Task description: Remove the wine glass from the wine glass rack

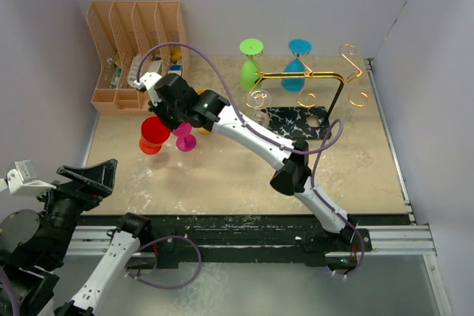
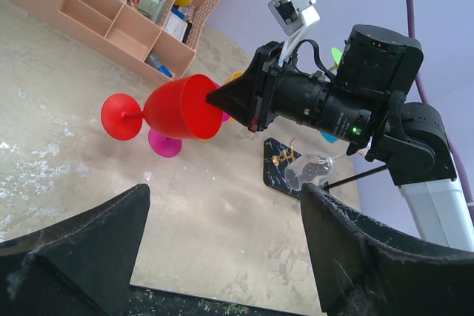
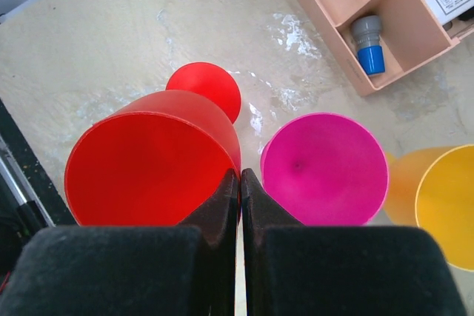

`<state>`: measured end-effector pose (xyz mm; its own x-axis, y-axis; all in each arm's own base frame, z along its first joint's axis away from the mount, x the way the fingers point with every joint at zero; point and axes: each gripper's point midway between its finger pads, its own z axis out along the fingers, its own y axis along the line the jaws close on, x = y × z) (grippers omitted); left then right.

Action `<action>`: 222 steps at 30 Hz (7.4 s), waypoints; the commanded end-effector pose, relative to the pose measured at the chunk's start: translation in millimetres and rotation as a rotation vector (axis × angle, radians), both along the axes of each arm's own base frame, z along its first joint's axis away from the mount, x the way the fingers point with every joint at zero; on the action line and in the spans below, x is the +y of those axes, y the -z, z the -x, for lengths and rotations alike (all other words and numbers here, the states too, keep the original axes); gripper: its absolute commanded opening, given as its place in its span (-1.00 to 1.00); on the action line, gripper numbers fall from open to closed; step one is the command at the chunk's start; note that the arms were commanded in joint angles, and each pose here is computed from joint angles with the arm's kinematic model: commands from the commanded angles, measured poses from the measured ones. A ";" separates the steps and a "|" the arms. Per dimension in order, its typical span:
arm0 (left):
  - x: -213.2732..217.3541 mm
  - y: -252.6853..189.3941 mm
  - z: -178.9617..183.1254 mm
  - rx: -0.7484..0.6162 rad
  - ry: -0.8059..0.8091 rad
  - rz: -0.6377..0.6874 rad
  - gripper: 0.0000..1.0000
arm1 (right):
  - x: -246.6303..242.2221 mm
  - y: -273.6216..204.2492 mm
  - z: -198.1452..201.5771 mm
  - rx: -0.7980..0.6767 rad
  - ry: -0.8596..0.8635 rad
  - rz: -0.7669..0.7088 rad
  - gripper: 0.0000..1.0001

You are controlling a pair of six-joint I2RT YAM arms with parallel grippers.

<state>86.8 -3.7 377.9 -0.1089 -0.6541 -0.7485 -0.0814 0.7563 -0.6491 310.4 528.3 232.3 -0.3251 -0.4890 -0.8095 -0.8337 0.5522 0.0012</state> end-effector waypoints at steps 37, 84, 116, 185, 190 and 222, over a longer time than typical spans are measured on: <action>-11.3 -24.0 -28.2 -0.076 0.038 -0.055 0.77 | -33.9 -174.8 21.9 -0.240 0.033 -0.337 0.07; -167.0 -29.8 -149.3 -0.037 0.673 0.095 0.88 | -461.9 -124.9 -211.9 0.268 0.945 -0.780 -0.02; -150.0 -14.3 -131.0 0.001 0.610 0.061 0.87 | -442.9 -99.5 -235.1 0.293 0.809 -0.866 -0.59; -141.8 -37.1 -98.9 -0.053 0.609 0.108 0.80 | -425.3 -320.8 -93.0 -0.342 0.447 -1.035 -1.00; -140.1 -43.8 -89.9 -0.065 0.607 0.141 0.80 | -356.1 -352.9 -34.2 -0.493 0.269 -0.879 -1.00; -116.7 -50.9 -24.3 0.077 0.458 0.728 0.70 | -158.0 -214.3 170.6 -0.892 -0.078 -0.308 -1.00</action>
<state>109.9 -119.0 439.3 -0.4934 -0.8346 -0.2448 0.1497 0.1958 -0.9692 134.9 389.8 385.9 0.4126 -0.3217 -0.8522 -0.7496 0.4115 -0.5183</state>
